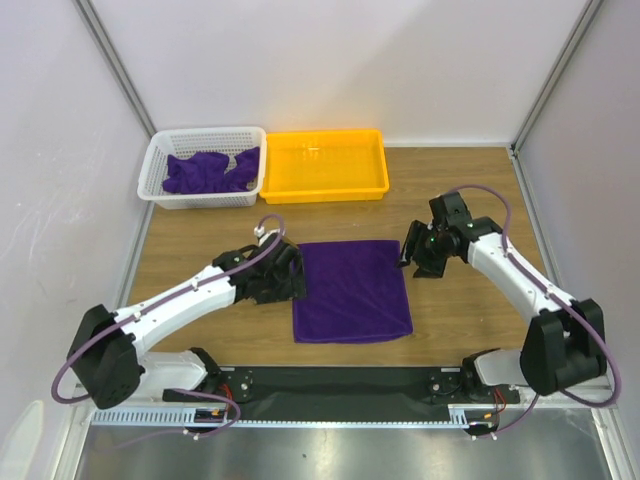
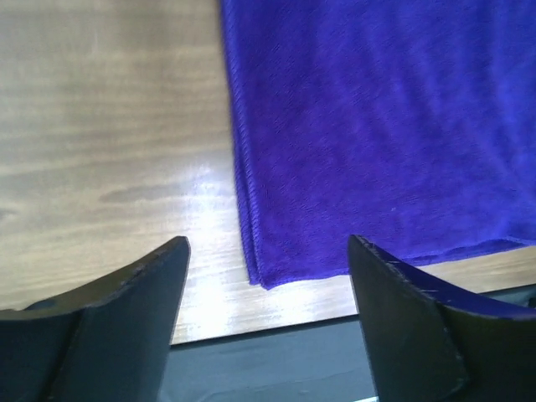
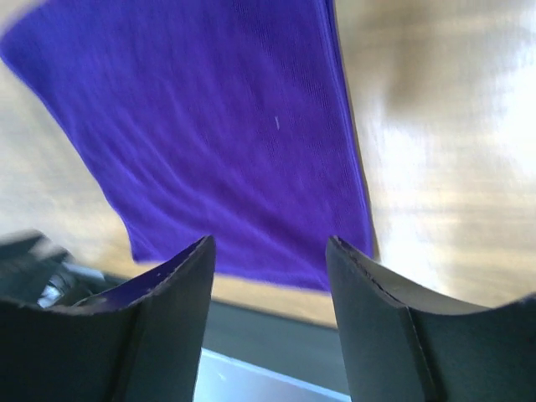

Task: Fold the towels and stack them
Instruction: Fold the towel

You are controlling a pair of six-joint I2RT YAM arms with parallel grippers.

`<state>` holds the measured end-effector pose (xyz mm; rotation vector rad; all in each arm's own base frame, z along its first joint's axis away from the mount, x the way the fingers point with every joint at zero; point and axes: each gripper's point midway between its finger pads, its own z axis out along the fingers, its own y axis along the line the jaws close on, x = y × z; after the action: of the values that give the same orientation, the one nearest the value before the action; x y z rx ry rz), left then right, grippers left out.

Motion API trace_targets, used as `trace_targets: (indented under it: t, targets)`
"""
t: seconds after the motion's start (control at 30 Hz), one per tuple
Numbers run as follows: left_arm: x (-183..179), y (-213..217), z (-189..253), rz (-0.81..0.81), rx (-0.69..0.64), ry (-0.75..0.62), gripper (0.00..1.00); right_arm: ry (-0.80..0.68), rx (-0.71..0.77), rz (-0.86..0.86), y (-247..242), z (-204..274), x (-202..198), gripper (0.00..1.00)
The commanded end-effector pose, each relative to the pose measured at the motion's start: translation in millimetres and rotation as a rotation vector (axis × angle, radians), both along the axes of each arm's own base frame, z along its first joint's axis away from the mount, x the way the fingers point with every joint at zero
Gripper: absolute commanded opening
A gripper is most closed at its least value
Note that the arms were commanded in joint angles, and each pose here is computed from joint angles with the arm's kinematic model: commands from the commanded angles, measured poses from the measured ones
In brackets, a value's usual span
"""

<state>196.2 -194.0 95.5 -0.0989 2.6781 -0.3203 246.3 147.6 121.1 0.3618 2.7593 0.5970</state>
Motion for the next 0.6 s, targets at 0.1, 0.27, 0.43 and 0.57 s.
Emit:
trace_targets:
  t: [0.1, 0.27, 0.43, 0.57]
  targets:
    - [-33.9, -1.9, -12.7, 0.143, -0.108, 0.075, 0.72, -0.191, 0.026, -0.086, 15.0, -15.3, 75.9, 0.55]
    - [-44.4, -17.9, -14.1, 0.2, -0.167, 0.064, 0.7, -0.235, 0.015, -0.048, 26.3, -29.2, 114.5, 0.43]
    - [-55.4, -35.9, -29.5, 0.204, -0.176, 0.097, 0.68, -0.179, -0.011, -0.019, 30.6, -56.9, 125.5, 0.38]
    - [-64.7, -38.1, -41.4, 0.213, -0.143, 0.13, 0.64, -0.188, 0.01, -0.015, 35.1, -58.1, 128.4, 0.38]
